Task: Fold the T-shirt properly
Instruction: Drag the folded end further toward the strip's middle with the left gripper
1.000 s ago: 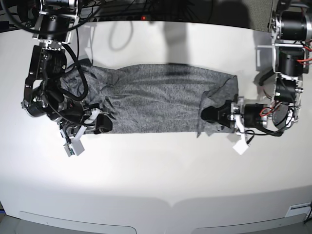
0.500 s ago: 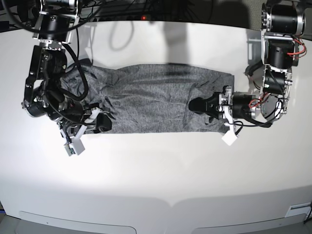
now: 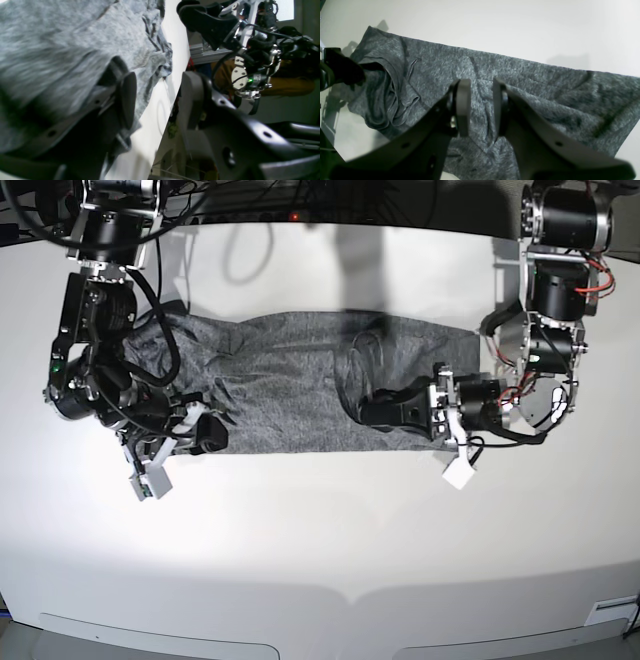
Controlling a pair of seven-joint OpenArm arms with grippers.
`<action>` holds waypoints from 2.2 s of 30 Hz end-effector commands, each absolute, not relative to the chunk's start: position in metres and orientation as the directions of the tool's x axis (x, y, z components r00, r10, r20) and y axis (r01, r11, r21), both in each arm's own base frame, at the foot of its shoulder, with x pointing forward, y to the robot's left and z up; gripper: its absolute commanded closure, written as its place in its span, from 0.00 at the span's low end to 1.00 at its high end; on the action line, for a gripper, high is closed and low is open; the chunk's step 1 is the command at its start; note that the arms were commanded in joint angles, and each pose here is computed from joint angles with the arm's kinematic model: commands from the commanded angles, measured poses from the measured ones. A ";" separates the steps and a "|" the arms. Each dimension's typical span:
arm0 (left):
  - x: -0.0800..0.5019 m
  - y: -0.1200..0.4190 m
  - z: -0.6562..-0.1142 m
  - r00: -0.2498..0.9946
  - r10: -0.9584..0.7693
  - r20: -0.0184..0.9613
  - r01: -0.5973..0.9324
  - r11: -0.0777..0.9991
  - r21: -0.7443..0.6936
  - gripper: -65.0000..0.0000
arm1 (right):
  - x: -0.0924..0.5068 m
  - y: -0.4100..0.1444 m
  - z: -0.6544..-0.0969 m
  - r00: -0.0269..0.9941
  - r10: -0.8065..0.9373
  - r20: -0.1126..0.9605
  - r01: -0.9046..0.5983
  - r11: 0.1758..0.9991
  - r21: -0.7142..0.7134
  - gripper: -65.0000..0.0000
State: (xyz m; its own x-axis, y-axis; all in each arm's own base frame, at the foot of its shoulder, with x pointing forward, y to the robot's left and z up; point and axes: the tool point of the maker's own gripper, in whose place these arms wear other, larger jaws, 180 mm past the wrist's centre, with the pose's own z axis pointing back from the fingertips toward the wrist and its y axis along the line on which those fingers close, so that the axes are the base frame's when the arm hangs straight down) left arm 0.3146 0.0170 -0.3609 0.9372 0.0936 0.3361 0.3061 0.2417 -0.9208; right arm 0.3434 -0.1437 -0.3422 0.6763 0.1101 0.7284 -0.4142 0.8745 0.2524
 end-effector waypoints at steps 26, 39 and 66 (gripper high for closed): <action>0.326 0.038 -0.372 0.914 -0.024 0.405 0.380 0.396 -0.836 0.56 | 0.354 -0.142 -0.324 0.628 0.099 0.772 -0.432 0.869 0.240 0.75; 0.353 -0.020 -0.351 0.872 -0.008 0.490 0.458 0.368 -0.809 0.56 | 0.354 -0.143 -0.324 0.627 0.099 0.773 -0.432 0.869 0.240 0.75; 0.340 0.043 -0.376 0.896 -0.077 0.437 0.417 0.481 -0.771 0.56 | 0.354 -0.142 -0.324 0.628 0.099 0.772 -0.432 0.869 0.240 0.75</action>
State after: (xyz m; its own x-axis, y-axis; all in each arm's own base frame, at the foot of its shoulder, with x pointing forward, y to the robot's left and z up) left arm 0.3235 0.0425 -0.3944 0.9201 -0.0925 0.3807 0.3746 0.4926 -0.7855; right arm 0.3437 -0.1428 -0.3419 0.6746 0.1073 0.7303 -0.4144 0.8738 0.2544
